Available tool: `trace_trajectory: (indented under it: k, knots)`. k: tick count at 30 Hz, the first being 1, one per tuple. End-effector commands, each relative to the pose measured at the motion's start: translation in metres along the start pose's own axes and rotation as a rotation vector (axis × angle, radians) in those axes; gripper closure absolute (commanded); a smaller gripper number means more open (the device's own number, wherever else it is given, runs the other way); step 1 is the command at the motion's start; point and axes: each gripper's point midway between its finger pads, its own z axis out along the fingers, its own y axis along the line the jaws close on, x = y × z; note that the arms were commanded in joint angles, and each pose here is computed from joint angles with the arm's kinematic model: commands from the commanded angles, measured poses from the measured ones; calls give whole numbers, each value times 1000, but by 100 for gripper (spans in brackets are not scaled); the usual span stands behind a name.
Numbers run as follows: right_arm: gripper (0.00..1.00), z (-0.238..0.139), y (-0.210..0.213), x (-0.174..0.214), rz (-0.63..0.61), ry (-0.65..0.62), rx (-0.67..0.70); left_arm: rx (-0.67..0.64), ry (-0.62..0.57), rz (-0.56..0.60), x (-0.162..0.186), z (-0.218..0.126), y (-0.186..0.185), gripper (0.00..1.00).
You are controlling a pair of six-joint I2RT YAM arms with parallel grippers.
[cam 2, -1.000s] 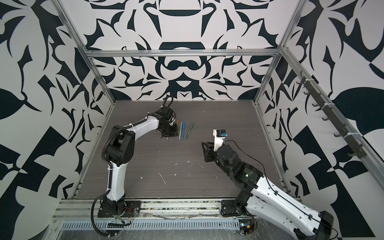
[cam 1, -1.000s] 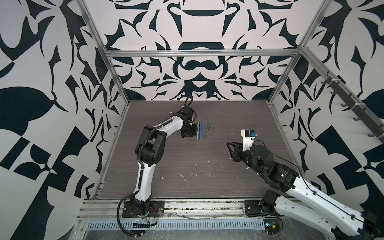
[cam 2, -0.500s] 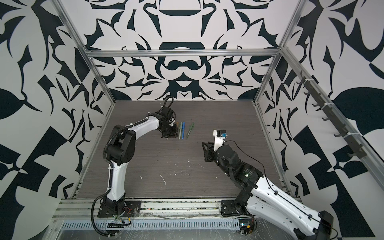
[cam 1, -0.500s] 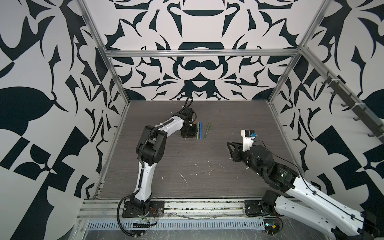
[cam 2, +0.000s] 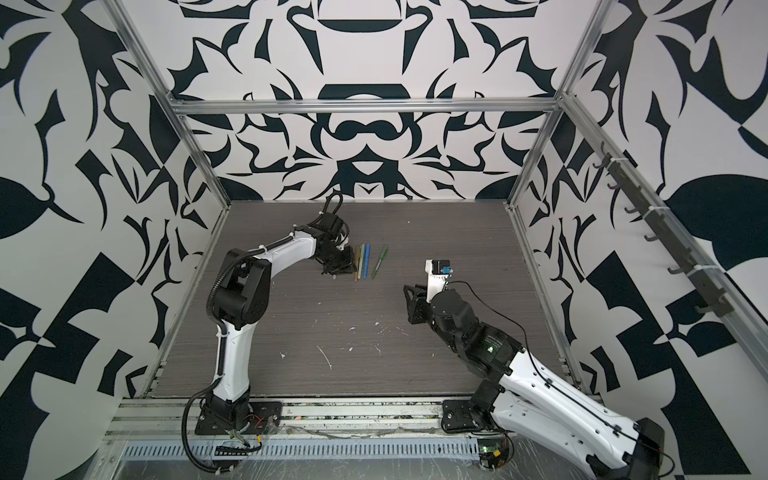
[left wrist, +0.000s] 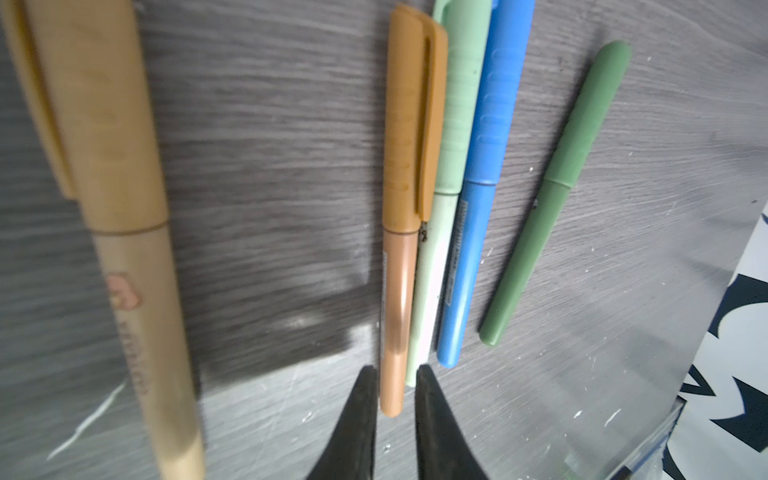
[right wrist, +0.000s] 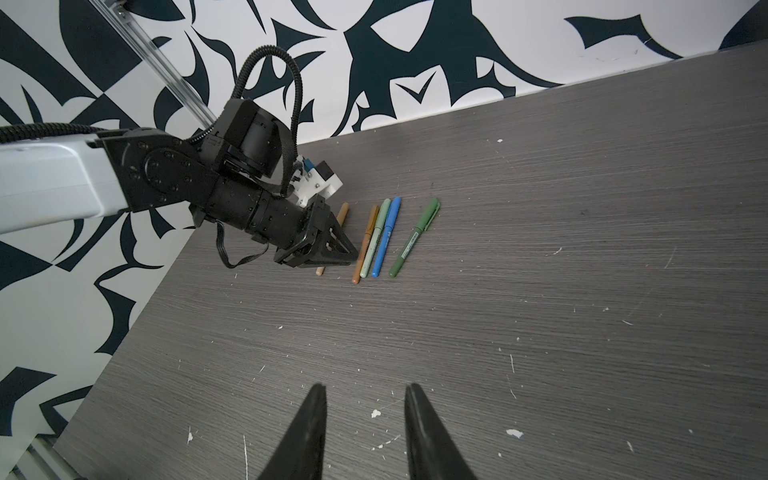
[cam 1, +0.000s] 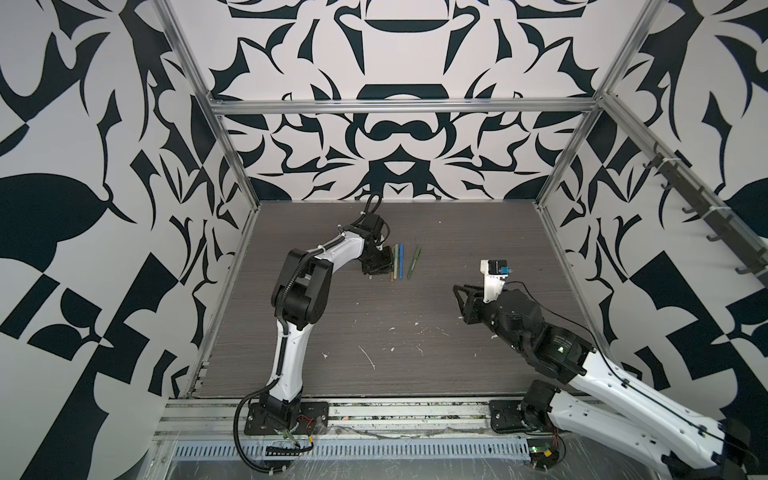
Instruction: Insert the pens into the pen caps
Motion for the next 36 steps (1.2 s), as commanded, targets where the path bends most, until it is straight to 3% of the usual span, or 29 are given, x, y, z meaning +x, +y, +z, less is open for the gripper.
trace_trajectory:
  k: [1, 6, 14, 15, 16, 17, 18, 20, 23, 28, 32, 36]
  knots:
    - [65, -1, 5, -14, 19, -42, -10, 45, -22, 16, -1, -20, -14, 78]
    - [65, -3, 6, -18, 5, -46, -5, 76, -121, 101, -6, -68, -34, 75]
    - [61, -16, 5, -35, -59, -84, 22, 253, -437, 378, 20, -184, -80, 62]
    - [57, -17, 5, -38, -65, -93, 21, 267, -480, 399, 28, -195, -80, 57]
    - [50, -19, 6, -40, -77, -97, 17, 278, -534, 407, 36, -208, -78, 43]
    - [29, -20, 8, -41, -92, -101, 12, 278, -581, 398, 41, -218, -74, 5]
    - [6, -19, 8, -42, -117, -104, 15, 275, -628, 358, 47, -226, -67, 1]
    - [6, -14, 12, -41, -156, -107, 1, 268, -686, 310, 59, -236, -53, 1]
    - [1, 1, 7, -36, -188, -109, 40, 217, -679, 277, 77, -227, -29, 1]
    - [1, 28, -8, -20, -310, -36, 157, -42, -668, 144, 86, -211, 35, 1]
    - [1, 35, -7, -23, -307, -62, 164, -85, -682, 192, 88, -210, 42, 1]
    - [1, 42, 0, -15, -400, -50, 111, -40, -727, 281, 80, -204, 32, 1]
